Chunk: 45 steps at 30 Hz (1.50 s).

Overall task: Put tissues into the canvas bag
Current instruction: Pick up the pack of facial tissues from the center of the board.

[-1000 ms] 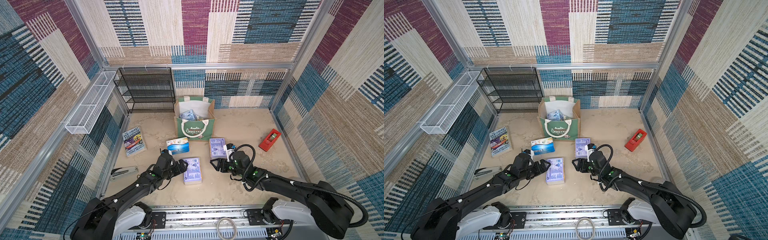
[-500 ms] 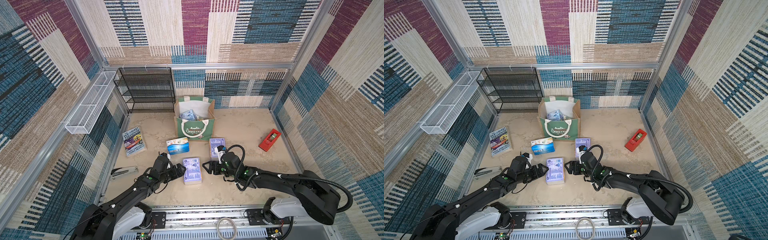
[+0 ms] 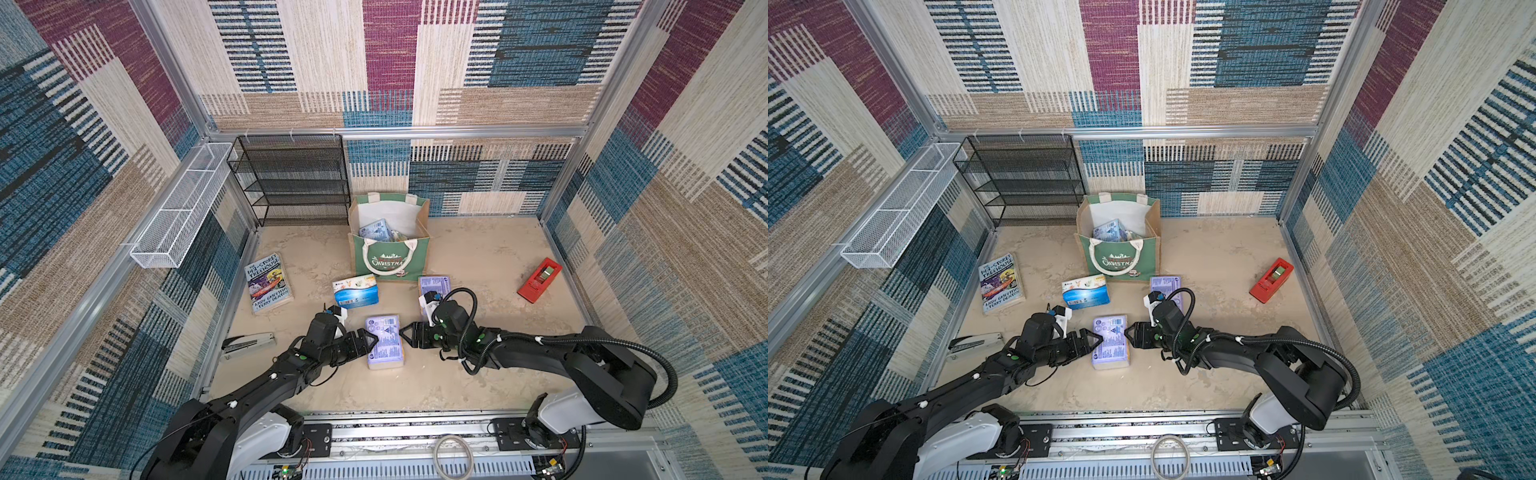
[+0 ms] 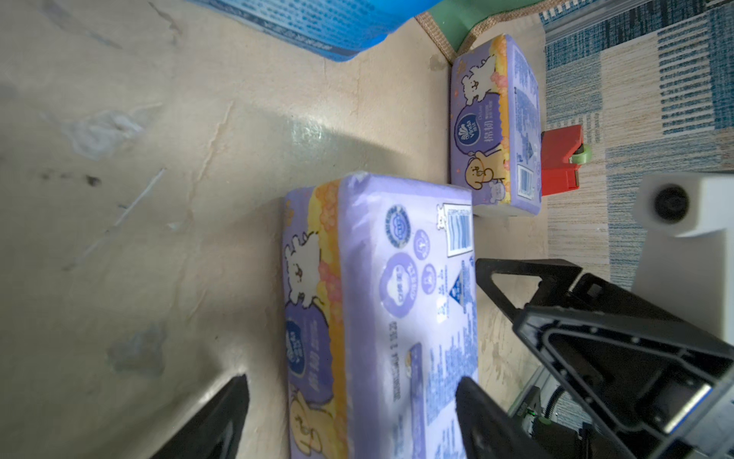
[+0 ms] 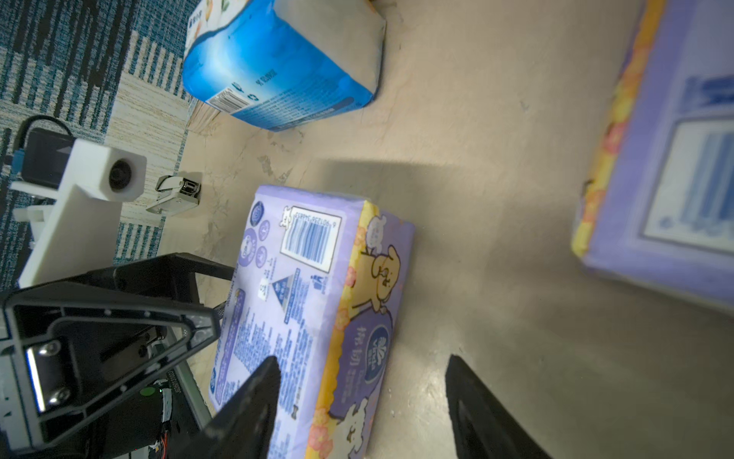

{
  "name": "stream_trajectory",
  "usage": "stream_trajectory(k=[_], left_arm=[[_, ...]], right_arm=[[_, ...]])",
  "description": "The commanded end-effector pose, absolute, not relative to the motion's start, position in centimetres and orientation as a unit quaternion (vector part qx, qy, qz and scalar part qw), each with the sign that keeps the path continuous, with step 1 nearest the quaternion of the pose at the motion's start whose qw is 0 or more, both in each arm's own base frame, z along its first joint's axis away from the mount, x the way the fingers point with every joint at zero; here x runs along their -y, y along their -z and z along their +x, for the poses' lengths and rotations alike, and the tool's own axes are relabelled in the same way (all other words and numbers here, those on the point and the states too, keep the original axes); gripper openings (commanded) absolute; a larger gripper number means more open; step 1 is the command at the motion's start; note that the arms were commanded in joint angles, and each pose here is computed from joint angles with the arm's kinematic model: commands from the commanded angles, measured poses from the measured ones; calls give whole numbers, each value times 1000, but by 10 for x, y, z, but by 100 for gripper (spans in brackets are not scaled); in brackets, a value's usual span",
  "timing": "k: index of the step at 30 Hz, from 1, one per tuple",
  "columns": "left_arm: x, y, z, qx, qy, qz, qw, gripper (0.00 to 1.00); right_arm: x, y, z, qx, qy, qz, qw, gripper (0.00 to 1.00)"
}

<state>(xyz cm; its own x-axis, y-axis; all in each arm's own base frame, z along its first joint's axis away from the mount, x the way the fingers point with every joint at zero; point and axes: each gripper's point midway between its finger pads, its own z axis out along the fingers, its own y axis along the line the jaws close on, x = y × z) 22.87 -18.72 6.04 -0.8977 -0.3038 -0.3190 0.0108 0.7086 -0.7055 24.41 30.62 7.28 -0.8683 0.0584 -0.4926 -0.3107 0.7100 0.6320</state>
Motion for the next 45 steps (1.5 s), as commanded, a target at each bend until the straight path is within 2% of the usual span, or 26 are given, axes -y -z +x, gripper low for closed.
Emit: stream_trajectory(k=[1, 6, 20, 28, 35, 45], left_arm=[[199, -69, 232, -884, 409, -82, 212, 81], [207, -68, 234, -878, 417, -87, 219, 81], [229, -66, 241, -859, 448, -113, 220, 80], [240, -68, 255, -855, 456, -113, 219, 80], [238, -58, 246, -860, 454, -112, 203, 80], [226, -58, 239, -873, 429, -104, 208, 83]], right_arm=[[-316, -79, 245, -882, -394, -82, 246, 62], [-320, -68, 241, -887, -395, -85, 224, 53], [-311, -57, 259, -902, -366, -70, 219, 45], [-301, -64, 270, -903, -354, -69, 234, 49], [-299, -78, 262, -886, -383, -74, 250, 58], [-309, -75, 257, -880, -406, -81, 234, 61]])
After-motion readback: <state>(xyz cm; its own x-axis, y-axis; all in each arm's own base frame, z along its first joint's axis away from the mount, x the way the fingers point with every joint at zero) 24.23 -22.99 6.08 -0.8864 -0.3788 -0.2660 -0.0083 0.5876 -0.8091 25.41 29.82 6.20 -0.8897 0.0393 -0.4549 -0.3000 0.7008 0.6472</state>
